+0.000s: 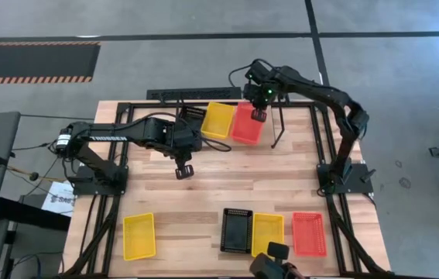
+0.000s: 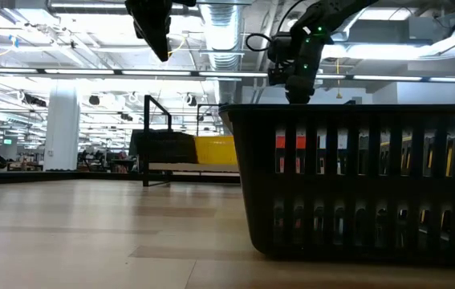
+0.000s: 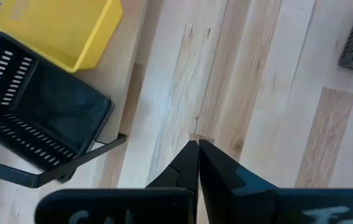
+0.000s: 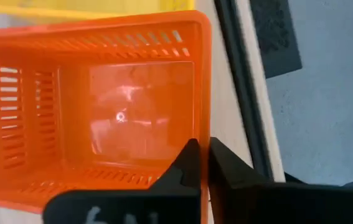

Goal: Stack baskets on shelf by color
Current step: Stack the left orange bin on top of the other orange bin on the shelf

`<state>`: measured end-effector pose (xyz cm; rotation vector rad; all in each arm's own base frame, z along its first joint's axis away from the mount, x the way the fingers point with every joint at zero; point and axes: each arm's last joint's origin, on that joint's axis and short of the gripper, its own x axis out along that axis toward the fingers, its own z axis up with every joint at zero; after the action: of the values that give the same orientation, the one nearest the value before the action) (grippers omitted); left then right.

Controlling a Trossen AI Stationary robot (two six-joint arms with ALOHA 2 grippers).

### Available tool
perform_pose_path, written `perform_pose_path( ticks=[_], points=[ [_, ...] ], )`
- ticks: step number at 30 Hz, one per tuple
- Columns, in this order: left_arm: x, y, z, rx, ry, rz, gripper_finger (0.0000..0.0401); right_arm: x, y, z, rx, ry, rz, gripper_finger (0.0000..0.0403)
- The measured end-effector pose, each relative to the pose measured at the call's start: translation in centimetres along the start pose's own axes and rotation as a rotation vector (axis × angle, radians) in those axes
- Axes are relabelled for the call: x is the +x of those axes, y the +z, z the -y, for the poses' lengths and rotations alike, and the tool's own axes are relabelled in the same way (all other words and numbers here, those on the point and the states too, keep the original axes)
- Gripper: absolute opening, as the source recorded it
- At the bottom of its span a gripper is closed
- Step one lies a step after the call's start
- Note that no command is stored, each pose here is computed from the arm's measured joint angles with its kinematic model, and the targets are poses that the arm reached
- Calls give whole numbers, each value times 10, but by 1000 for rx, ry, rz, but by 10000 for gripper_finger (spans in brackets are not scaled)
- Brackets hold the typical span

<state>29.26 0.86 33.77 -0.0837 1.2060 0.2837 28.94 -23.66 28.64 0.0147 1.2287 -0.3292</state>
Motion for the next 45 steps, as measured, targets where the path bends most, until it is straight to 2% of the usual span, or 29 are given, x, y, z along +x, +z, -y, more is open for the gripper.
perform_pose_path(
  ticks=[3,9,19,24,29,34,40,45],
  points=[
    [0,0,0,-1,0,0,0,0,0,5,11,-14,17,23],
    [0,0,0,-16,0,-1,0,0,-5,10,29,-11,0,8],
    [0,0,0,-15,0,-1,0,0,-7,8,29,28,-13,7],
    [0,0,0,-17,0,-1,0,21,-9,11,49,103,-58,3],
    [0,0,0,-28,0,-3,0,48,-8,11,36,130,-110,3],
    [0,0,0,-30,0,-3,0,56,-8,14,25,131,-120,4],
    [0,0,0,-30,0,-3,0,40,-6,11,13,101,-82,42],
    [0,0,0,-30,0,-3,0,19,-5,8,0,24,-65,84]
  ],
)
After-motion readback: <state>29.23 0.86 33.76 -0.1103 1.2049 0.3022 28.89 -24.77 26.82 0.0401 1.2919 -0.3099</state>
